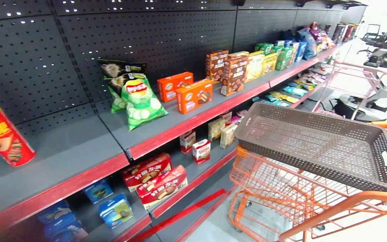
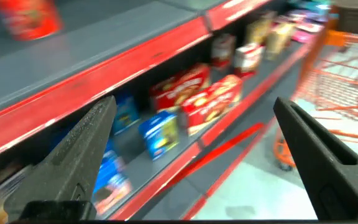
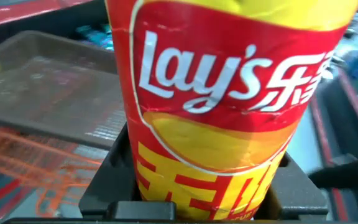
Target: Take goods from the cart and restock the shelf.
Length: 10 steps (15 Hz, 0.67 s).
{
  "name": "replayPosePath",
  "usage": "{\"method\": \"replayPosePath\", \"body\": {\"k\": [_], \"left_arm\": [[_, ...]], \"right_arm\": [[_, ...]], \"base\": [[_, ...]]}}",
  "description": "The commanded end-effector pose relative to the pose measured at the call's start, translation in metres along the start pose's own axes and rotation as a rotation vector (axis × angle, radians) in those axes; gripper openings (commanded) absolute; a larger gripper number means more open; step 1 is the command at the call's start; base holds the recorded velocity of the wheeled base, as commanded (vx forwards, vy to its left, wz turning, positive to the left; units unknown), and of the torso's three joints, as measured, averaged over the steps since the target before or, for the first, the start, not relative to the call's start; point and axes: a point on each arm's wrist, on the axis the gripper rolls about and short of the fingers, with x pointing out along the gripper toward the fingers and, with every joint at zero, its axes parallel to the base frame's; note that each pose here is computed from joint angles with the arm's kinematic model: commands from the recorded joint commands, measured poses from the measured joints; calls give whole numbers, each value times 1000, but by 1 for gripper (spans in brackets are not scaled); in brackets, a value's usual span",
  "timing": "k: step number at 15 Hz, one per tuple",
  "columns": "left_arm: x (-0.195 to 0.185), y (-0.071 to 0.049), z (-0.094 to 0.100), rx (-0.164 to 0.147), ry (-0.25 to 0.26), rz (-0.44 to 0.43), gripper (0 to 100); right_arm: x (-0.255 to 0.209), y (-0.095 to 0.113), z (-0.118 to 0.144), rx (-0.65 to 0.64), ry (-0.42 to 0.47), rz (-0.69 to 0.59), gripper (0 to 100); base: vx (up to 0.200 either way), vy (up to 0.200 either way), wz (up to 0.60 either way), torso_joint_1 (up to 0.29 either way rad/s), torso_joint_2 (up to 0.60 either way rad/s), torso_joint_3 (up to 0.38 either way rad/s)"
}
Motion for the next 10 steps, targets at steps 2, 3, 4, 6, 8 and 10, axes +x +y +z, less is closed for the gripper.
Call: {"method": "replayPosePath", "body": {"k": [2,3,4,6,8,10], "left_arm": [[0,0,0,2,2,0,100],[0,0,0,2,0,0,100],[0,0,0,2,0,0,100],[0,0,0,2,2,0,100],[0,0,0,2,2,0,100],[0,0,0,2,2,0,100]], "right_arm": [[1,1,-1,-2,3,4,0],[1,1,0,0,0,10,0],[1,1,-1,-3,0,21,0],[-1,1,-1,2,-7,25,0],[-1,1,-3,-2,0,27,0],[0,2,-4,-2,1,28,0]], "base": [[0,0,600,2,2,5],[0,0,600,2,2,7],[0,0,600,2,2,2],[0,0,600,7,7,5],[0,0,600,5,2,2],[0,0,600,2,0,2]]}}
